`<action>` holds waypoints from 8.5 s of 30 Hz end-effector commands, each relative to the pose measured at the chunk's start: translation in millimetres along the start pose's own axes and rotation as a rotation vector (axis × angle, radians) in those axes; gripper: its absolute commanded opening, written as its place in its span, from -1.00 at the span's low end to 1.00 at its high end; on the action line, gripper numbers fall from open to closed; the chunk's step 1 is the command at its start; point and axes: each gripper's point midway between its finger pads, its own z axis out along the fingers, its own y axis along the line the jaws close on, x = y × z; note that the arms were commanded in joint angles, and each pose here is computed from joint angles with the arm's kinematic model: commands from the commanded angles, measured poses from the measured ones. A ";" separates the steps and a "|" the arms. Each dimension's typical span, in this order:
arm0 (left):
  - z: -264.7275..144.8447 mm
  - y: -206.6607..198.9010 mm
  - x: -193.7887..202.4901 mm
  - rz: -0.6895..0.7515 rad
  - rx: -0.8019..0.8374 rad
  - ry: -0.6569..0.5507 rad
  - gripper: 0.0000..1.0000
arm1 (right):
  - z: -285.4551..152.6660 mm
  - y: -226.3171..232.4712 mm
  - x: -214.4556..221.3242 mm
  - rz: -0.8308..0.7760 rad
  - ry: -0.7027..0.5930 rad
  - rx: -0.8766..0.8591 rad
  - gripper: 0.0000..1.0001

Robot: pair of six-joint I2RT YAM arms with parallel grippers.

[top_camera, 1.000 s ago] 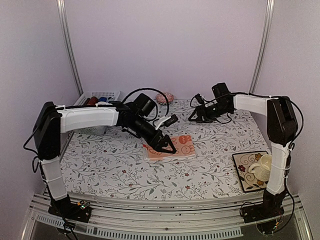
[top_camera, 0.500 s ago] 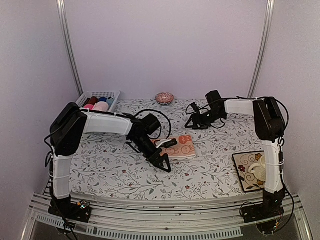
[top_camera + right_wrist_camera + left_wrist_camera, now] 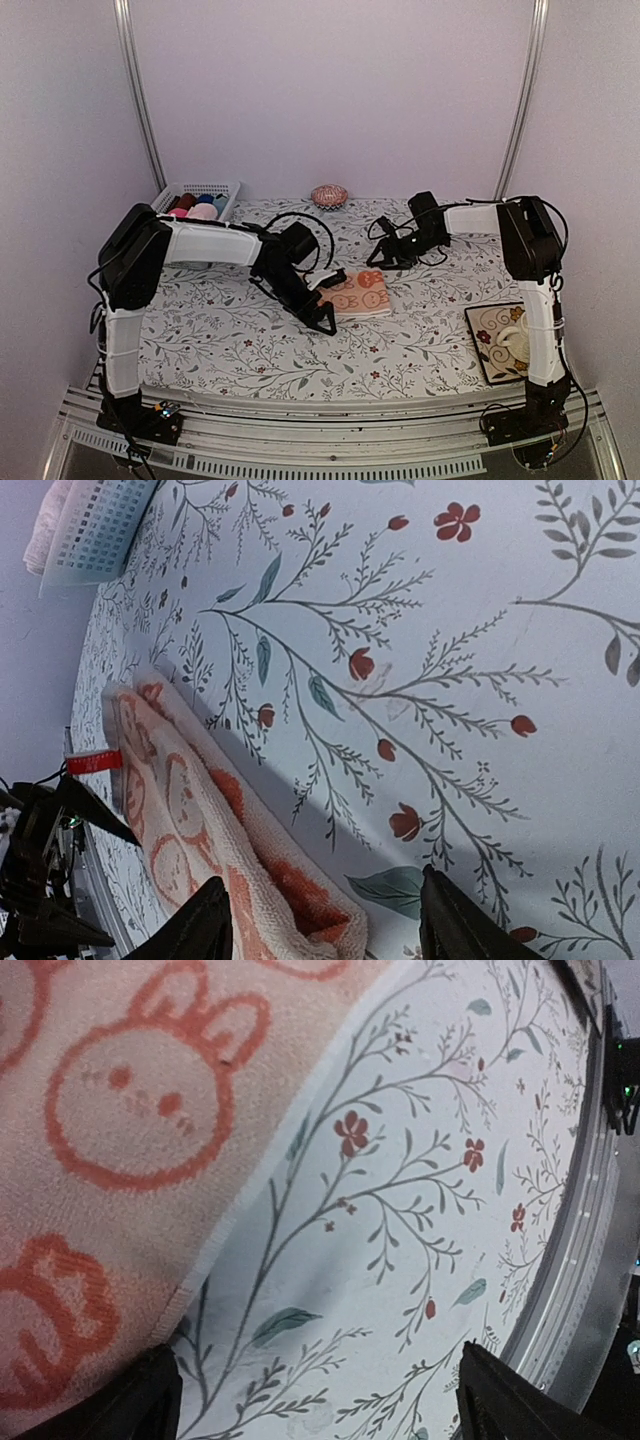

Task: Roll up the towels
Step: Rotate the towel at the center of the board, then smooth out the towel at the center of the board, then adjust the towel at the center of the board, then pick up the towel from the center of the board.

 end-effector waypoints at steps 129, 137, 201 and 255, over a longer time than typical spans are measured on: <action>-126.6 60.2 -111.2 -0.076 0.068 -0.739 0.93 | 47.3 15.0 -81.4 -0.104 -0.215 0.055 -0.14; -123.7 58.6 -100.2 -0.089 0.066 -0.727 0.93 | 53.2 16.8 -77.9 -0.131 -0.199 0.108 -0.31; -80.9 56.9 -90.5 -0.106 0.109 -0.638 0.93 | 30.2 -8.2 -63.5 -0.086 -0.197 0.175 -0.64; 46.9 2.8 -26.7 0.983 -0.409 -0.130 -1.00 | -177.8 96.9 21.7 -0.718 -0.535 0.322 0.72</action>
